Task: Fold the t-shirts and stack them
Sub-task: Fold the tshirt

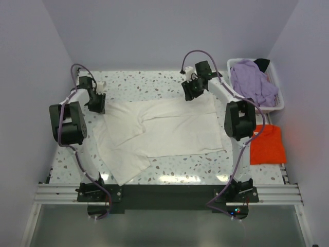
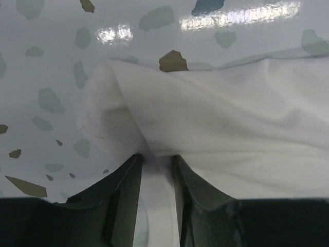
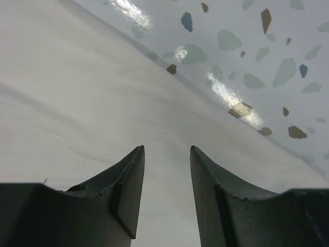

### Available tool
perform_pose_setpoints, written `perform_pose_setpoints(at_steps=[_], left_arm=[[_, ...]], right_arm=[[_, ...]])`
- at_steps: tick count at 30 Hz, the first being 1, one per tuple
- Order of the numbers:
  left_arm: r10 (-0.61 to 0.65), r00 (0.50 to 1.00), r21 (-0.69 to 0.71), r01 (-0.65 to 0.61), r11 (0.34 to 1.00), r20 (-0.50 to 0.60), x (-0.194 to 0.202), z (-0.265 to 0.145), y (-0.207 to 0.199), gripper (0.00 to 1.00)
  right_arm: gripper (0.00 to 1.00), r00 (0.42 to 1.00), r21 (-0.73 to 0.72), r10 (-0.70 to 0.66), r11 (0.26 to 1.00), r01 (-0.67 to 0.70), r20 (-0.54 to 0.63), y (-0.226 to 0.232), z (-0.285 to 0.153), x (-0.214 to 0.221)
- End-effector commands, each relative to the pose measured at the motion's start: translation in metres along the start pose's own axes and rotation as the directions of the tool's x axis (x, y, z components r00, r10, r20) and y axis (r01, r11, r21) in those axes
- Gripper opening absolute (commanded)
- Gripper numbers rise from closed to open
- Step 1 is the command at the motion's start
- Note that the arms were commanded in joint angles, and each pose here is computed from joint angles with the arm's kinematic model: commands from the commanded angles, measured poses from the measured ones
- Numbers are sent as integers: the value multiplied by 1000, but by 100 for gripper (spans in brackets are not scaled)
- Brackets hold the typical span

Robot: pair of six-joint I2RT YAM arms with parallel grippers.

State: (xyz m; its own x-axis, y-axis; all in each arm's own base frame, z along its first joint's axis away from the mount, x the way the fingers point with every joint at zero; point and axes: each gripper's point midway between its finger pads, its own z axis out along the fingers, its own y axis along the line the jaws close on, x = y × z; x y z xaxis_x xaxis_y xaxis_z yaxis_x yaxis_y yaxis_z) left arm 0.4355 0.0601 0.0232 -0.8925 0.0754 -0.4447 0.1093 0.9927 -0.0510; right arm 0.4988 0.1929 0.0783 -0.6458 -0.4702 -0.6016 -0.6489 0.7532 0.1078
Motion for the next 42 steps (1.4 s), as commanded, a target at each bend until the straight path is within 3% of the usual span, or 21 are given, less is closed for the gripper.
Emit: perform_pose_setpoints(at_steps=[1, 9, 14, 19, 24, 28, 30, 31, 32, 36, 37, 39, 40, 42], left_arm=[[16, 1000, -119, -15, 993, 9, -17, 4, 35, 37], [-14, 999, -107, 18, 994, 34, -45, 32, 48, 36], [-42, 997, -65, 47, 997, 71, -69, 49, 48, 36], [-23, 989, 10, 22, 1000, 147, -99, 42, 38, 38], [26, 962, 96, -54, 994, 273, -136, -10, 20, 46], [94, 920, 127, -153, 980, 381, -150, -84, 6, 58], [141, 902, 175, -229, 958, 408, -143, -110, -6, 78], [224, 887, 183, -319, 930, 404, -126, -128, -14, 90], [261, 879, 195, -359, 913, 399, -114, -135, -19, 100], [391, 840, 232, -494, 838, 377, -54, -160, -31, 100], [422, 834, 255, -521, 814, 355, -29, -164, -38, 100], [439, 834, 290, -535, 794, 335, -4, -168, -42, 100], [474, 817, 308, -567, 764, 329, 11, -177, -49, 100], [490, 820, 366, -571, 735, 297, 43, -173, -60, 100]], right_arm=[[44, 994, 179, -42, 982, 59, -101, -34, -4, 17], [40, 974, 319, -56, 939, 126, -222, -90, 27, 47], [40, 977, 361, -89, 919, 156, -194, -118, 54, 32], [43, 988, 379, -119, 914, 148, -98, -123, 48, -2], [54, 989, 399, -145, 909, 121, 30, -113, 5, -48], [65, 984, 324, -136, 941, 93, 113, -79, -45, -69], [77, 983, 253, -139, 962, 104, 123, -57, -63, -69], [82, 985, 207, -143, 971, 120, 100, -39, -84, -60], [97, 985, 172, -148, 976, 132, 84, -29, -92, -53], [99, 987, 13, -163, 987, 163, -18, 21, -130, -4], [99, 981, -36, -165, 986, 162, -104, 31, -129, 30], [99, 974, -42, -194, 981, 191, -119, 47, -152, 48], [99, 958, -100, -220, 974, 204, -184, 60, -152, 80], [93, 940, -103, -272, 961, 256, -206, 71, -167, 99]])
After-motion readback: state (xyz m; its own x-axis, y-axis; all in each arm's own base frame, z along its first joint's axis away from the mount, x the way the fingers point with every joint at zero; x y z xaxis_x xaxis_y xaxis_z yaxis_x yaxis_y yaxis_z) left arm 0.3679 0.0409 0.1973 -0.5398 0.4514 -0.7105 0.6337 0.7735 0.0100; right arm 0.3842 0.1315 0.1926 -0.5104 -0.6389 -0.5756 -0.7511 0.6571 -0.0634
